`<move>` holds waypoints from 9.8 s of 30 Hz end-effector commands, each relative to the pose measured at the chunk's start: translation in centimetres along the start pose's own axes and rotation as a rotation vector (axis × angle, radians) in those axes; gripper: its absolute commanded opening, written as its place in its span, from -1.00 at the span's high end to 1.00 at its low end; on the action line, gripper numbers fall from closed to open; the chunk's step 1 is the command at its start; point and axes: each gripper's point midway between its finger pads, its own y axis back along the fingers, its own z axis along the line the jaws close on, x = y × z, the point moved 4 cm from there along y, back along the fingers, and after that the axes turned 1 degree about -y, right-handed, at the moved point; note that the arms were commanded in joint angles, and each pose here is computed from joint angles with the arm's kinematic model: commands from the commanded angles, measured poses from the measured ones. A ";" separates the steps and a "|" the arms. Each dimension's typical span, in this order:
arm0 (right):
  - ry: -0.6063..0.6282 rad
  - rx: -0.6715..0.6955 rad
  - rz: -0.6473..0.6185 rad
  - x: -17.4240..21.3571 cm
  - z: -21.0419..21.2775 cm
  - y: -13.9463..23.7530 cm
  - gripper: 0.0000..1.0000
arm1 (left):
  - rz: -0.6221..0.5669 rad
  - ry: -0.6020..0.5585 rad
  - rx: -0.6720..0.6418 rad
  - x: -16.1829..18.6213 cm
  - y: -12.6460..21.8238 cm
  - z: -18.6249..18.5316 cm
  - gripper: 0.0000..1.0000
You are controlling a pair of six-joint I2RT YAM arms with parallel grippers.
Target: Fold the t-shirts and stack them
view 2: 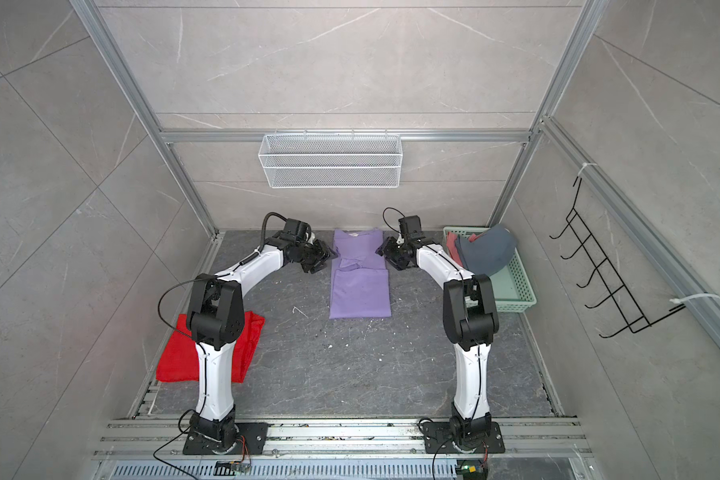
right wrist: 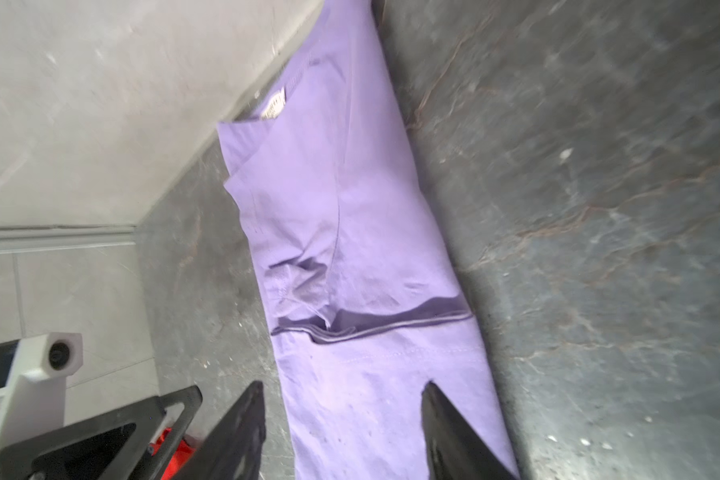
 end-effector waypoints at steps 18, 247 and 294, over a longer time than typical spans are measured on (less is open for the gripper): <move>-0.164 0.102 0.213 15.8 -10.4 7.2 -0.26 | 0.103 -0.029 -0.217 17.0 4.1 5.4 -0.15; 0.118 0.015 0.195 21.6 5.2 12.7 -0.45 | 0.152 -0.527 -1.122 16.3 27.7 11.1 1.00; 0.019 0.007 0.260 16.3 1.2 10.0 -0.45 | 0.002 -0.210 -0.949 15.2 28.5 14.3 1.00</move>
